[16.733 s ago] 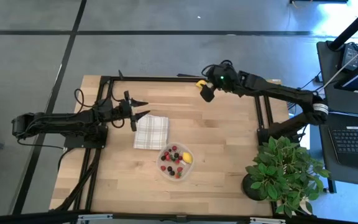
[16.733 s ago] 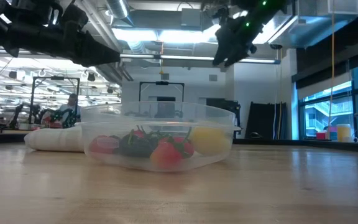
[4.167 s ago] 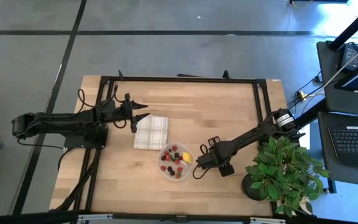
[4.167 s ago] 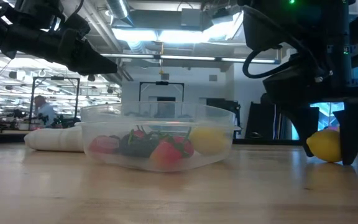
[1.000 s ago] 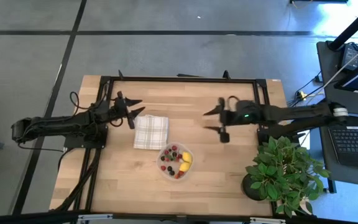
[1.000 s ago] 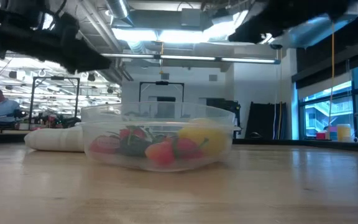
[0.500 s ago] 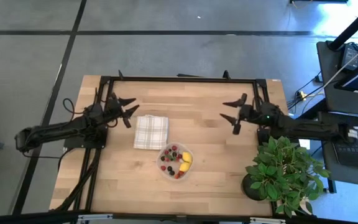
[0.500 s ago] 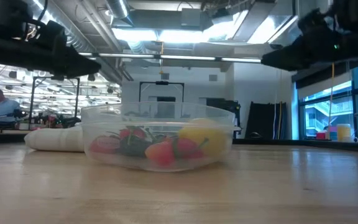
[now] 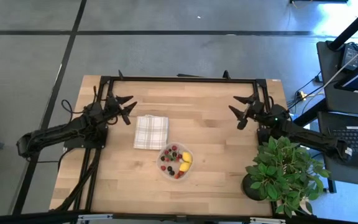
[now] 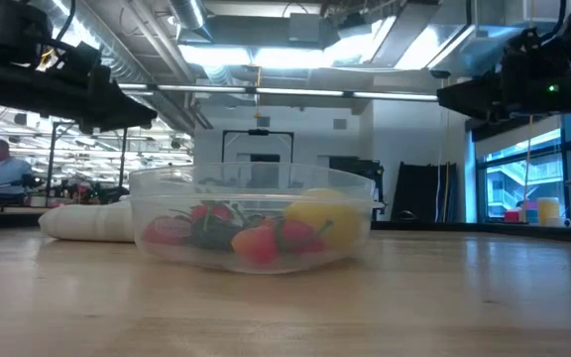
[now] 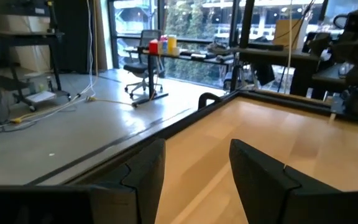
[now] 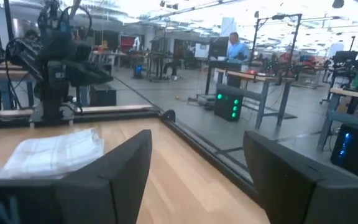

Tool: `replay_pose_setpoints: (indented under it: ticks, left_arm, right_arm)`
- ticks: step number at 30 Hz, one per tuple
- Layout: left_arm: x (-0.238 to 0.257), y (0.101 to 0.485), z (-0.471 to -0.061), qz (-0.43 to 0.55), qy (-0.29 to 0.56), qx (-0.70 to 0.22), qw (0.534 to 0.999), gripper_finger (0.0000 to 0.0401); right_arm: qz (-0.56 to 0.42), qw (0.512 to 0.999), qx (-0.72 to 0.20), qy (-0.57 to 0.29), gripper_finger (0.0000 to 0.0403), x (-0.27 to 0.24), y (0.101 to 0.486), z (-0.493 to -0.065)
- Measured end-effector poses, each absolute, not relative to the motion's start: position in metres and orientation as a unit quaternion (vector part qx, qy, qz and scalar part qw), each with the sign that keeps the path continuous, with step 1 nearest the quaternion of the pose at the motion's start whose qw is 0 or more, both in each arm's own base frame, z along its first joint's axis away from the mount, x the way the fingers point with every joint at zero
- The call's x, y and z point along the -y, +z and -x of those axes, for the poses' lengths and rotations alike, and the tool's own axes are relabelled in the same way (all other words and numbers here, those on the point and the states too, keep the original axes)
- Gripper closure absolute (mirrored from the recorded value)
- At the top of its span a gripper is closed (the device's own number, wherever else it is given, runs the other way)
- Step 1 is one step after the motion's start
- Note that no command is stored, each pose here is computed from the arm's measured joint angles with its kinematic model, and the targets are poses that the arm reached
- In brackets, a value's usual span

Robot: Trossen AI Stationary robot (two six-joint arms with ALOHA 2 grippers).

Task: Pick and placing Produce into tupperware
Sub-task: Return to Home Position

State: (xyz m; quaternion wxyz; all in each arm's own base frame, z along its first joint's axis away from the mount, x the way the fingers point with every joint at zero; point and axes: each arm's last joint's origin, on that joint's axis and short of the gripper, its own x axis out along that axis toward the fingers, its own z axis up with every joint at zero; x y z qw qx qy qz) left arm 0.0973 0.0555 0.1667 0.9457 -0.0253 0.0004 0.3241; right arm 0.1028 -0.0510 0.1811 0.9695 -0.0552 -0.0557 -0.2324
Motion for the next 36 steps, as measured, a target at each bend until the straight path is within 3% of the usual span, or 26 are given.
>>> replay_pose_setpoints:
  ticks: [17, 36]
  left_arm:
    - [-0.055, 0.158, -0.093, 0.042, 0.333, -0.042, 0.941, 0.0228]
    - [-0.050, 0.170, -0.083, 0.018, 0.332, 0.029, 0.942, 0.0228]
  right_arm:
    - [0.041, 0.971, 0.039, -0.233, 0.0148, 0.049, 0.177, -0.099]
    - [0.085, 0.957, 0.088, -0.261, 0.0148, 0.044, 0.186, -0.084]
